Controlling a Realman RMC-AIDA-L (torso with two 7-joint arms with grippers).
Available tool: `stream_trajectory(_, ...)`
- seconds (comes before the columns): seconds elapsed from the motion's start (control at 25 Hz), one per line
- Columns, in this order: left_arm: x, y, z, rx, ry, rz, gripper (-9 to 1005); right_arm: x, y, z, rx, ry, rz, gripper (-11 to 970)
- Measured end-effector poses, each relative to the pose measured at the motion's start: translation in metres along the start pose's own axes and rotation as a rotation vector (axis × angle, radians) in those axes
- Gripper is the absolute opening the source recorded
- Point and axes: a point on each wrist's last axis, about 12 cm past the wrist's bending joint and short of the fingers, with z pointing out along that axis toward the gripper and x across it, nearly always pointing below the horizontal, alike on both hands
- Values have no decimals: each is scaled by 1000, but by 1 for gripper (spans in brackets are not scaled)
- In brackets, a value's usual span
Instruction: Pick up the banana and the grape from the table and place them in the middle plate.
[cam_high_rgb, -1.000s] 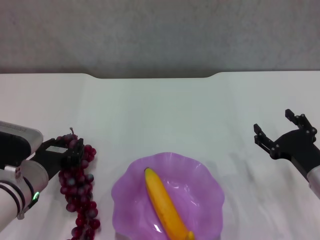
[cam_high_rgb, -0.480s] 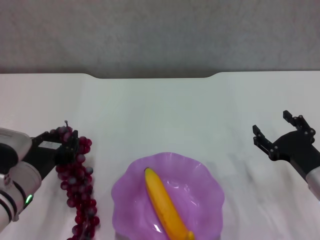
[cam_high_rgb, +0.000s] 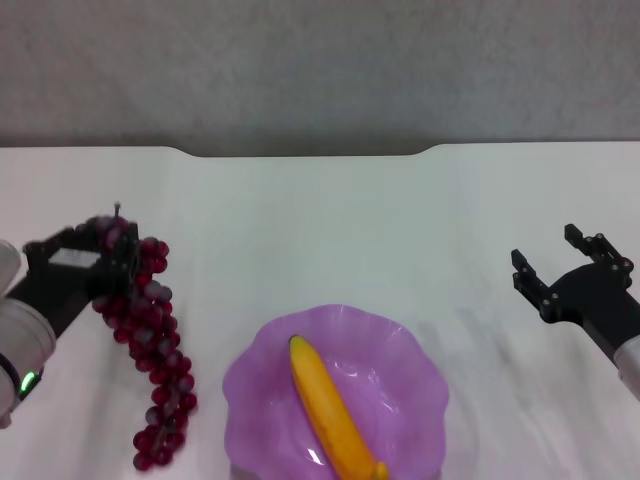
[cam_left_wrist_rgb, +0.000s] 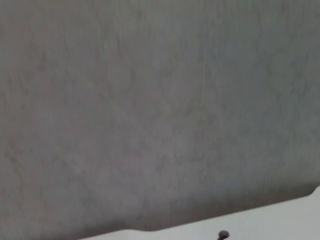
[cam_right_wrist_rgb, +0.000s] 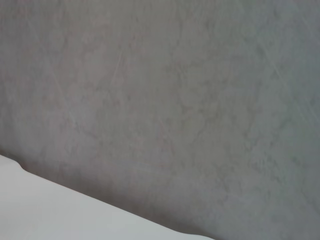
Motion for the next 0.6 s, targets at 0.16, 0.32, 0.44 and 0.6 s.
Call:
stream_trajectory(0.16,-24,-1,-13,5,-35,21,335,1,0,-1,1,2,-1,735)
stream_trajectory(0.32,-54,-4,-29,12,-84,85,334,1,0,-1,1,8,-1,735)
stream_trajectory(0.44,-71,-8,-41,14,-115,137,330,2,-1,-1,1,12,-2,735)
stream_trajectory(0.6,-92,-21,-51,52,-141,179,323,4,-3,-2,7,19,-6,735)
